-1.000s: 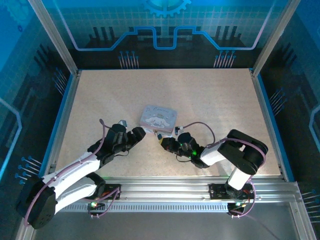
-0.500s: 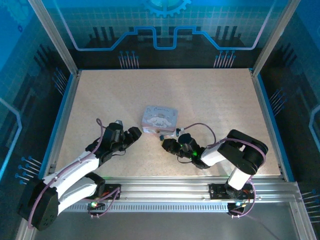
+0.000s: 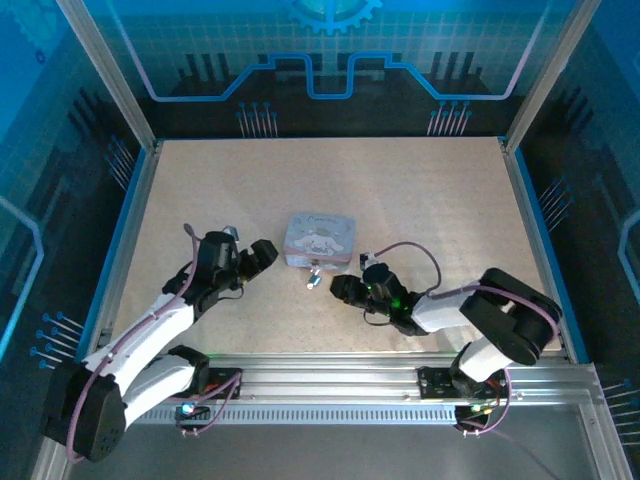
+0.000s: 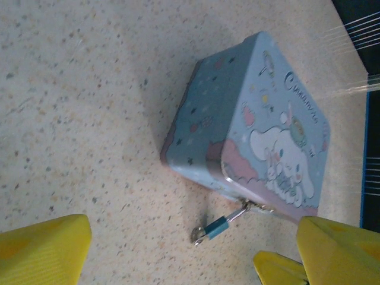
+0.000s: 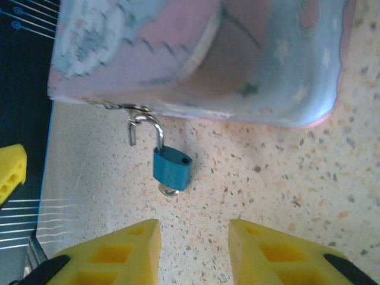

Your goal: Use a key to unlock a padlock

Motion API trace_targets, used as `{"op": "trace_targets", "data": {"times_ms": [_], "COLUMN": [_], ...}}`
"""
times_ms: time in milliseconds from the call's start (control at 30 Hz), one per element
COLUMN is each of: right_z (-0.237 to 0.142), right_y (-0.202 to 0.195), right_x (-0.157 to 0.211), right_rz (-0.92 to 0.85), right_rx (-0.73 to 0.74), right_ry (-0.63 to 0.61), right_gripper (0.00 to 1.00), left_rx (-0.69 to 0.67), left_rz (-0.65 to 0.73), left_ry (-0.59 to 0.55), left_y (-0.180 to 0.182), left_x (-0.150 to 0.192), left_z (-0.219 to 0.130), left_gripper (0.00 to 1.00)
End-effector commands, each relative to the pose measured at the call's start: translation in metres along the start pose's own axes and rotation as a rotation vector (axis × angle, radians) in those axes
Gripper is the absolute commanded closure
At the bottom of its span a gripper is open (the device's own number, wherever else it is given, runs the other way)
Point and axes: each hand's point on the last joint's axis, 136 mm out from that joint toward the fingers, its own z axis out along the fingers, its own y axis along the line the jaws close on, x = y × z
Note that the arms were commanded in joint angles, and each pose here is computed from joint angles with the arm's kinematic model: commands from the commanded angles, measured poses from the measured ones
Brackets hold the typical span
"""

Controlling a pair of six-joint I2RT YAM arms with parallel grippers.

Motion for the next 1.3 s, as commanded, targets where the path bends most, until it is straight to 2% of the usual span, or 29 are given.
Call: {"op": "trace_targets", "data": {"times_ms": [0,233,500,867,1267], "right_z": [-0.008,-0.014,-0.011,-0.004,0.000], "right_y": [0.004,0.014,0.038,0.042,0.035], "right_x": [-0.011,-0.021,-0.027,-0.039,-0.058], "right_rz": [-0.127,-0.139,-0.140,-0.128,-0.151], "right_rx": [0.036,-0.022,-0.132,-0.154,-0.145], "right_ry": [0.004,0.005,0.022,0.018,0.010], "right_gripper": [0.59,0.46,0.30,0.23,0.22], "left_rx": [0.042,0.083,0.061,-0.008,-0.045], "left_rz": [0.066,0.119,0.201,0.184,0.164], "left_ry": [0.042,0.146,0.224,0.332,0.384], "left_y": [-0.016,-0.037,-0.044,-0.023,0.004], "left_x": [-0.009,-0.027,-0.038,-0.025,0.010], "left_z": [0.000,0.024,0.063,0.101,0.093], "left_gripper": [0.09,0.12,0.20,0.31,0.33]}}
